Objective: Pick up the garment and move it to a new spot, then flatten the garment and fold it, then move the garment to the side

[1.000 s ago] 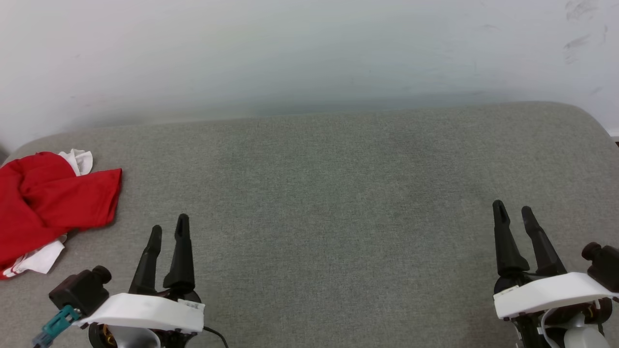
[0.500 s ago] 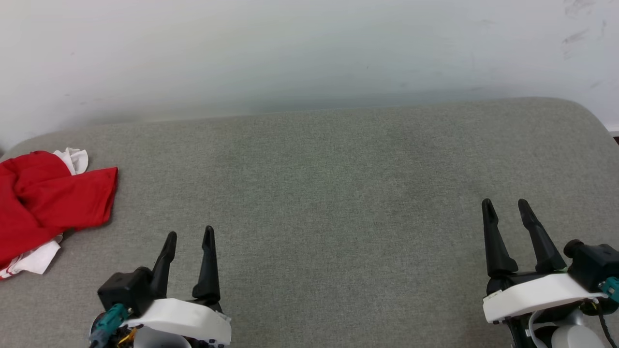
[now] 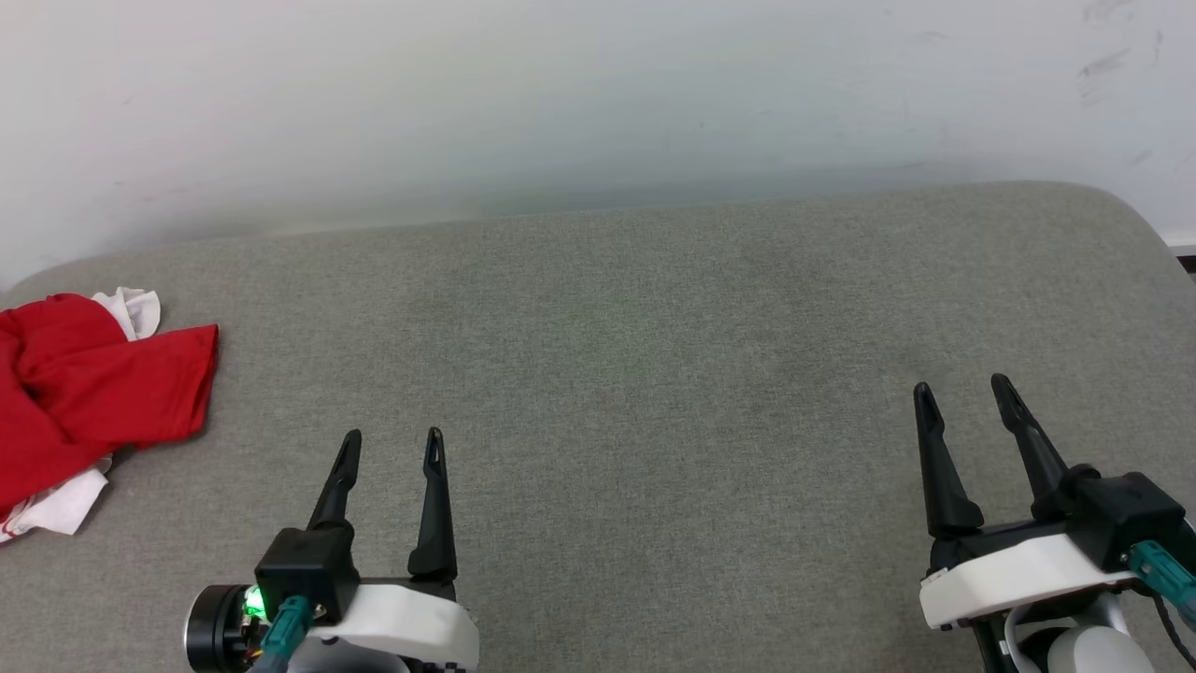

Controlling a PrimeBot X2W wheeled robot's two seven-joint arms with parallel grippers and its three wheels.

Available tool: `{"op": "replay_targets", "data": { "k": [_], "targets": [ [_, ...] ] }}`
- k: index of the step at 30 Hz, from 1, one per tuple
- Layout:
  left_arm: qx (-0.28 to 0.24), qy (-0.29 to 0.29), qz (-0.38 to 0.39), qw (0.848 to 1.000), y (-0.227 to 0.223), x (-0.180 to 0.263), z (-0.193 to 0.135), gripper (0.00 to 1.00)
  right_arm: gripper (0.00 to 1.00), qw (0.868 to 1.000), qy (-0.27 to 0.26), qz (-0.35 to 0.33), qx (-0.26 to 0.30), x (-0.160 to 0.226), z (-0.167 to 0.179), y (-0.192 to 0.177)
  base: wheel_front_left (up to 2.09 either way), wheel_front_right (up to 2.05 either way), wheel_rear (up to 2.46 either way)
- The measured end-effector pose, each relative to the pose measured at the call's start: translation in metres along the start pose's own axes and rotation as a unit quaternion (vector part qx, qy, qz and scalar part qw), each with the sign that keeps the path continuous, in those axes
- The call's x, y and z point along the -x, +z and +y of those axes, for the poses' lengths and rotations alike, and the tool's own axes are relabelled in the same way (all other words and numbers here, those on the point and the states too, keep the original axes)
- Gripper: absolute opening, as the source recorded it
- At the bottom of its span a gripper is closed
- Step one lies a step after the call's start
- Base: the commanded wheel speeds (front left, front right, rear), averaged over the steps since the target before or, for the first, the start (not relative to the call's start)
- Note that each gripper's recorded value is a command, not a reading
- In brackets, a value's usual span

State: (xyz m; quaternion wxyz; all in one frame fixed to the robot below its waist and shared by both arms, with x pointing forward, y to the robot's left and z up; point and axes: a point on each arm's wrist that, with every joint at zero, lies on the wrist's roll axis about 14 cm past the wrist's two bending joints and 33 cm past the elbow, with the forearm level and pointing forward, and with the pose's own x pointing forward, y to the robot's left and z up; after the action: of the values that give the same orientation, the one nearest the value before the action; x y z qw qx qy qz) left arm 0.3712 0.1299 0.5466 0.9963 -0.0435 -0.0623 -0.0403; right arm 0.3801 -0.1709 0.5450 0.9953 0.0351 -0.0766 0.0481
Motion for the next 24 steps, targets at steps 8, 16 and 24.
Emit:
{"op": "replay_targets", "data": {
  "k": [8, 16, 24],
  "targets": [
    [0.055, 0.021, -0.02, 0.998, 0.011, 0.003, 0.01, 1.0, 1.0, 0.999, -0.007, 0.002, -0.032, 0.005, -0.001, -0.006, 0.0, 0.0, 0.0],
    [0.085, 0.01, -0.015, 0.996, -0.001, 0.013, 0.018, 1.0, 1.0, 0.996, -0.021, 0.01, -0.081, 0.011, -0.006, -0.016, 0.0, 0.0, 0.0],
    [0.055, -0.021, -0.008, 0.998, -0.011, 0.017, 0.014, 1.0, 1.0, 0.996, -0.026, 0.028, -0.074, 0.016, -0.008, -0.03, 0.0, 0.0, 0.0]
  ]
}}
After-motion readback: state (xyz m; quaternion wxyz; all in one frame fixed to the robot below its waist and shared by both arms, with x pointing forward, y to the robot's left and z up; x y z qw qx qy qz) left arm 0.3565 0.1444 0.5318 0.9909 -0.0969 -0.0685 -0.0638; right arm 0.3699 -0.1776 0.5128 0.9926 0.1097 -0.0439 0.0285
